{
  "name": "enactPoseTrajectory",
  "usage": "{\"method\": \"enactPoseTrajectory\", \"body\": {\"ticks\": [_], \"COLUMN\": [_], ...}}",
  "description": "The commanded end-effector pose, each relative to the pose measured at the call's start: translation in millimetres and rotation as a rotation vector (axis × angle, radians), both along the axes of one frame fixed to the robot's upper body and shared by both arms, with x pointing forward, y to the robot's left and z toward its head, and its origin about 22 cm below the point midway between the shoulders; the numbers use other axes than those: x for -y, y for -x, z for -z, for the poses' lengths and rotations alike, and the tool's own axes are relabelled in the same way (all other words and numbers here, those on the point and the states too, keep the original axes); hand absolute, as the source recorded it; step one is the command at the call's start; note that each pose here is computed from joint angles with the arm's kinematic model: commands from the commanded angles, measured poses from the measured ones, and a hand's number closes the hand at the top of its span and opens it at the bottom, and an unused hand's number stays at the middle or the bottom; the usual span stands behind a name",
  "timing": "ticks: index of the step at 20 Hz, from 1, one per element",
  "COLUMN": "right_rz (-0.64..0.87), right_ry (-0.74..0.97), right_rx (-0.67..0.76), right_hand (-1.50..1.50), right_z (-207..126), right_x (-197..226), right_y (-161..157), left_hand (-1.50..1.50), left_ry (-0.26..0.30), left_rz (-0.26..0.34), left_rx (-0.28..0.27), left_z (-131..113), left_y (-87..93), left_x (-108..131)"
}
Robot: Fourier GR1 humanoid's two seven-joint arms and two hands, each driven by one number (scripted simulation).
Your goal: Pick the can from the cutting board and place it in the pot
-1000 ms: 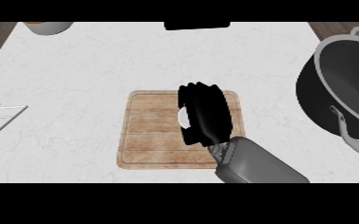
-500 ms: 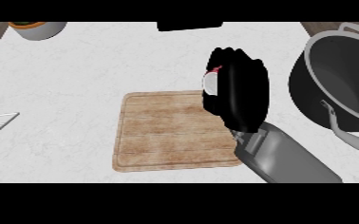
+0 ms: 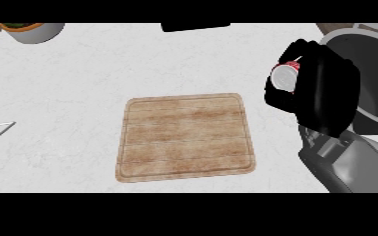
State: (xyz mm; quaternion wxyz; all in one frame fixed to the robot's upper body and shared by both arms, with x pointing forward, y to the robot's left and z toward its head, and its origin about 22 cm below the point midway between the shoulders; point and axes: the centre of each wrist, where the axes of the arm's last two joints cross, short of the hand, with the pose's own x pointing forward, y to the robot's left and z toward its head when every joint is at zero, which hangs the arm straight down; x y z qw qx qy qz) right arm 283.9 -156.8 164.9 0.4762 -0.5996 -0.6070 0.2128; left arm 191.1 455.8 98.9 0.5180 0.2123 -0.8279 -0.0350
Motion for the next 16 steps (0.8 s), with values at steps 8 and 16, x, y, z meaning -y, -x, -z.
{"method": "enactPoseTrajectory", "body": {"ticks": [8, 16], "right_rz": [0.136, 0.135], "right_ry": [-0.036, -0.022], "right_rx": [-0.009, -0.044], "right_hand": [1.50, 1.50], "right_z": [-12, 10], "right_x": [99, 156], "right_y": [5, 6], "left_hand": [0.00, 0.00], "left_ry": [0.282, 0.275], "left_rz": [0.080, 0.111], "left_rx": [-0.164, -0.156], "left_z": [48, 43], "left_y": [-33.6, -47.3], "left_x": [62, 70]}}
